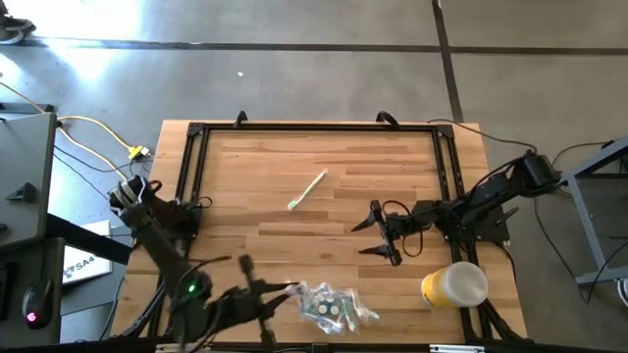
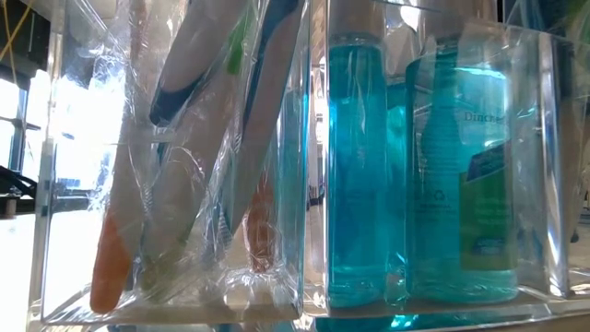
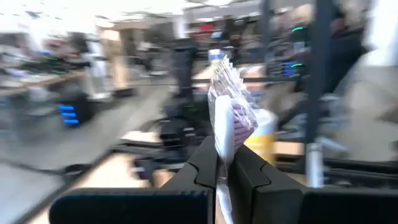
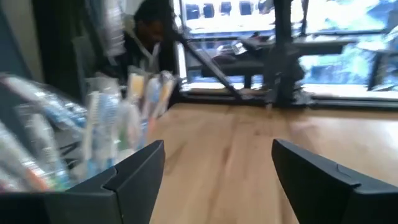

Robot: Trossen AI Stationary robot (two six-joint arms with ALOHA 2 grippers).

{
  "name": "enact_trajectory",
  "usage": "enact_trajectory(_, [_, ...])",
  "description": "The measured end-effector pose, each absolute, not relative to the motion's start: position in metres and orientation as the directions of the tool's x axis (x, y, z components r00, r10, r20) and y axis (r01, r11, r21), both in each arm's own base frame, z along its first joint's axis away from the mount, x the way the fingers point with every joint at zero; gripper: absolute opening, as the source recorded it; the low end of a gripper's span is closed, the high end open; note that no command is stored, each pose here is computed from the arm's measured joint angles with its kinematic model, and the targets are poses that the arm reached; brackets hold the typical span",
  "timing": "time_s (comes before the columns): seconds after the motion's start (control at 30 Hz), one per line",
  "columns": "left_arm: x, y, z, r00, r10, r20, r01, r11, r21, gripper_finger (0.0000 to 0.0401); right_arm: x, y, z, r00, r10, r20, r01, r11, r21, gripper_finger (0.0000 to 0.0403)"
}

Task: Pick & Place toothbrushing station
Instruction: Put the purple toothbrush into the transparent organizer

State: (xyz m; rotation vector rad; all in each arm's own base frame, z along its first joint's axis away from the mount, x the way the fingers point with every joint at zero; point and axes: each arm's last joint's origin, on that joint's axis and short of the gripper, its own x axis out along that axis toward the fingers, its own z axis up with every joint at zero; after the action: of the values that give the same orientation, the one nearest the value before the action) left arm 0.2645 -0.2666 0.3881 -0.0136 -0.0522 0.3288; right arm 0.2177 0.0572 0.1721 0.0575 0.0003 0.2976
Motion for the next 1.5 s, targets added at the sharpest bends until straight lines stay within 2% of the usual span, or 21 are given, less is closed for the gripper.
enact_trajectory(0.13, [0.252, -0.288, 0.393, 0.909, 0.415, 0.036, -0.415, 0.910, -0.003, 0.0006, 0.217, 0.059, 0.172, 0.933, 0.359, 0.008, -0.358, 0.928, 0.105, 0.0288])
enact_trajectory(0.3, [0.264, -0.323, 0.378, 0.920, 0.391, 0.030, -0.392, 0.920, 0.012, 0.0006, 0.215, 0.066, 0.172, 0.907, 0.422, 0.004, -0.418, 0.898, 0.136, 0.0288])
enact_trajectory(0.47, [0.280, -0.354, 0.373, 0.901, 0.433, 0.025, -0.433, 0.901, -0.006, 0.0006, 0.213, 0.073, 0.171, 0.912, 0.410, 0.001, -0.407, 0.903, 0.138, 0.0288])
enact_trajectory(0.63, [0.276, -0.376, 0.369, 0.842, 0.539, 0.000, -0.539, 0.842, 0.039, 0.0006, 0.210, 0.081, 0.171, 0.904, 0.428, -0.007, -0.423, 0.894, 0.146, 0.0288])
enact_trajectory(0.77, [0.271, -0.380, 0.367, 0.847, 0.532, 0.000, -0.531, 0.847, -0.027, 0.0006, 0.207, 0.089, 0.170, 0.887, 0.461, -0.011, -0.454, 0.877, 0.154, 0.0288])
enact_trajectory(0.97, [0.280, -0.376, 0.336, 0.836, 0.548, 0.000, -0.548, 0.835, -0.041, 0.0006, 0.203, 0.098, 0.170, 0.868, 0.496, -0.013, -0.489, 0.860, 0.146, 0.0288])
enact_trajectory(1.13, [0.284, -0.372, 0.322, 0.830, 0.558, 0.000, -0.558, 0.830, 0.029, 0.0006, 0.200, 0.103, 0.170, 0.856, 0.517, -0.013, -0.511, 0.850, 0.132, 0.0288])
enact_trajectory(1.5, [0.281, -0.368, 0.301, 0.832, 0.554, -0.001, -0.553, 0.830, 0.077, 0.0006, 0.199, 0.106, 0.170, 0.850, 0.527, -0.013, -0.521, 0.844, 0.128, 0.0288])
